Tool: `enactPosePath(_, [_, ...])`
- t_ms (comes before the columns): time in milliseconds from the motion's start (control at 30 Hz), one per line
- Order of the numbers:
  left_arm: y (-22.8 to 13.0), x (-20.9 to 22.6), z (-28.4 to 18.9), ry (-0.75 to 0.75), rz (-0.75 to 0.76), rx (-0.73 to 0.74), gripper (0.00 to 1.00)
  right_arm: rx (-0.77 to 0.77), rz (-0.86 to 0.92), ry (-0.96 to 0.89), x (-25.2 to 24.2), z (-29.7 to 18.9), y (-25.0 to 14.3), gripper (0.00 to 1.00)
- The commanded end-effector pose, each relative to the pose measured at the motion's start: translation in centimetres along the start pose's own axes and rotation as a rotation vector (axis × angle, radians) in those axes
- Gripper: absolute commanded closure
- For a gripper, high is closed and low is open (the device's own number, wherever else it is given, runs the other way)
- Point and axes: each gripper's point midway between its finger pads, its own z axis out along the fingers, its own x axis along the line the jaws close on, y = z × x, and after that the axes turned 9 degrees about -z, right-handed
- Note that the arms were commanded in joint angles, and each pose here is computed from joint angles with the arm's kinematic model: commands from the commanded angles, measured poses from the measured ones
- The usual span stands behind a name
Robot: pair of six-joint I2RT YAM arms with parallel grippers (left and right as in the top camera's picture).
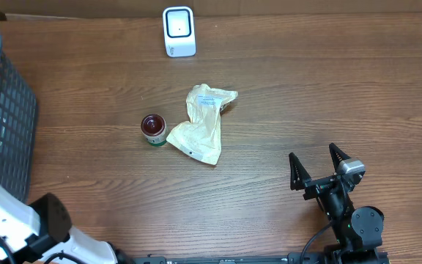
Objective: Scan the item barcode
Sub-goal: 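Return the left gripper into the basket to the green Kleenex pack, then carry the green Kleenex pack out and drop it right of the bag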
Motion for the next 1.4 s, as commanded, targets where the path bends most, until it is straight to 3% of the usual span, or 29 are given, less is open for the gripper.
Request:
enactPosePath(0, [1.3,5.1,4.4,0.143,-0.128,0.05,0.02,0.003,-0.001,-0.002,-0.1,0.0,-0.3,0.0])
enactPosePath(200, [2.2,8.8,10.8,0.227,-0.104,0.087,0.1,0.003,-0.001,-0.002,-0.1,0.0,-0.3,0.0])
enactPosePath(333, [1.1,8.5,16.2,0.175,0.005,0.135,0.12,0.003,-0.001,-0.002,-0.1,0.0,-0.3,0.0])
enactPosePath(600, [-4.9,10.7,26.6,0.19,0.188,0.287,0.23,0.003,-0.001,-0.002,-0.1,0.0,-0.3,0.0])
enactPosePath(733, [-7.1,11.0,31.2,0.151,0.281,0.315,0.22,0.003,-0.001,-0.002,-0.1,0.0,-0.3,0.0])
enactPosePath(1067, [-12.0,12.2,38.9,0.108,0.36,0.418,0.41,0.003,-0.001,-0.001,-0.1,0.0,-0.3,0.0])
enactPosePath(1233, [-12.5,12.3,40.1,0.106,0.361,0.415,0.42,0.003,-0.001,-0.002,-0.1,0.0,-0.3,0.0])
enactPosePath(1267, [-12.5,12.2,40.2,0.104,0.363,0.413,0.45,0.003,-0.001,-0.002,-0.1,0.0,-0.3,0.0])
enactPosePath(1333, [-12.7,12.0,40.1,0.102,0.366,0.416,0.71,0.003,-0.001,-0.002,-0.1,0.0,-0.3,0.0])
enactPosePath(1367, [-12.8,11.9,40.1,0.102,0.367,0.419,0.76,0.003,-0.001,-0.002,-0.1,0.0,-0.3,0.0])
